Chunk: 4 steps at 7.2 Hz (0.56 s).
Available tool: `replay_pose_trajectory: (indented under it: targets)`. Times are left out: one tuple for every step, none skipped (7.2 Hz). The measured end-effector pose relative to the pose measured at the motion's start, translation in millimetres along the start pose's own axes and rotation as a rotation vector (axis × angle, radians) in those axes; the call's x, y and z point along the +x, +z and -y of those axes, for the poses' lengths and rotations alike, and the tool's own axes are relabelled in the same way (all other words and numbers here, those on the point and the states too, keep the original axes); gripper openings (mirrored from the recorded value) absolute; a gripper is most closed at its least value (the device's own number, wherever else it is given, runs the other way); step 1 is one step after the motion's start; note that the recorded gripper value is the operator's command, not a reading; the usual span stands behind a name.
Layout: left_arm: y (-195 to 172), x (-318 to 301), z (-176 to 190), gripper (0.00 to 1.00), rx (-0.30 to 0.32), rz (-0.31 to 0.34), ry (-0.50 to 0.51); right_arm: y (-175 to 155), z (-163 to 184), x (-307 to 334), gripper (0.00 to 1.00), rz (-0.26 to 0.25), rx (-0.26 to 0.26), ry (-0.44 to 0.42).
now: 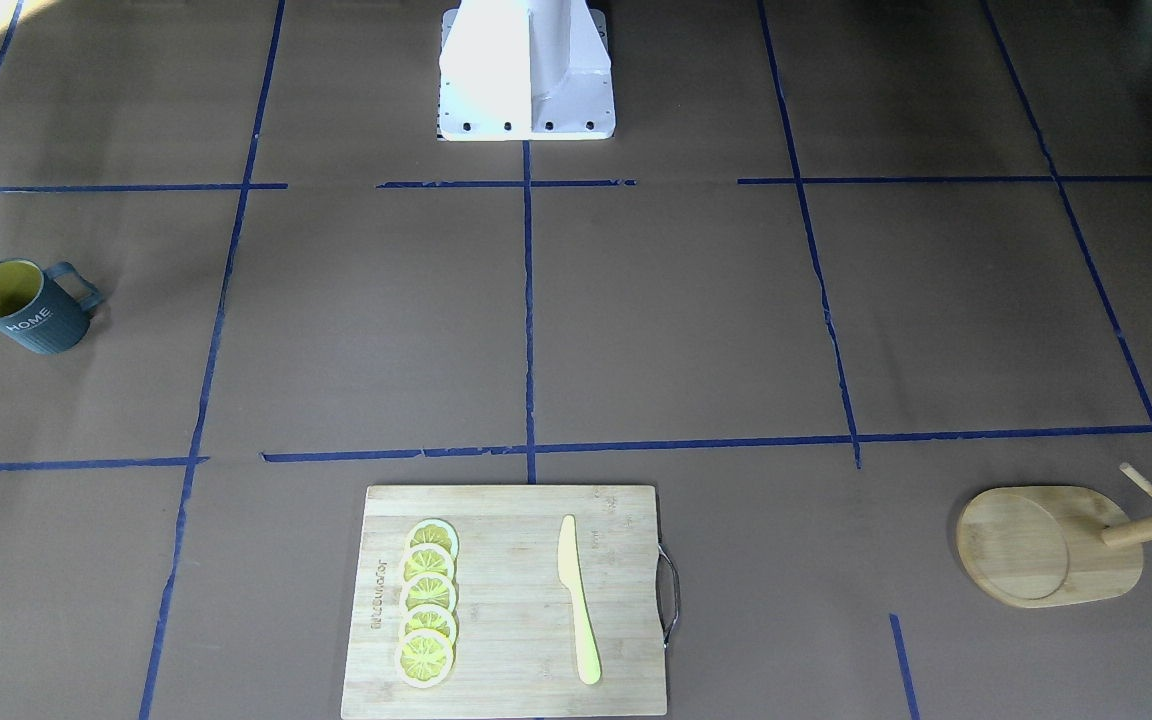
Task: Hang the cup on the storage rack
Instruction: 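Grasp the teal mug lying on its side with the right gripper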
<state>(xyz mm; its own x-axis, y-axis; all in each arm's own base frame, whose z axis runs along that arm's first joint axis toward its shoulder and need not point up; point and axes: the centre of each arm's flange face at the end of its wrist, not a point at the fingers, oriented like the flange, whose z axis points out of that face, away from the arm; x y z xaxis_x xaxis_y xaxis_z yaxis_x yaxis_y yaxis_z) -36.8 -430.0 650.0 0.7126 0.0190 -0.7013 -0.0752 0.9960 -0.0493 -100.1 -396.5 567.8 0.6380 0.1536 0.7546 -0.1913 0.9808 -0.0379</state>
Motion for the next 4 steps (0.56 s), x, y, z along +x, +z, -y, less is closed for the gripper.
replay_pose_trajectory:
  targets:
    - [0, 0, 0, 1.0, -0.001, 0.0, -0.001, 11, -4, -5, 0.99, -0.014, -0.003, 0.002]
    - [0, 0, 0, 1.0, -0.001, 0.0, -0.001, 23, -7, -5, 0.98, -0.034, -0.012, -0.002]
    - [0, 0, 0, 1.0, -0.001, 0.0, 0.0, 36, -10, -3, 0.98, -0.058, -0.021, -0.007]
    - [0, 0, 0, 1.0, -0.001, 0.0, 0.0, 47, -11, -1, 0.96, -0.075, -0.031, -0.012]
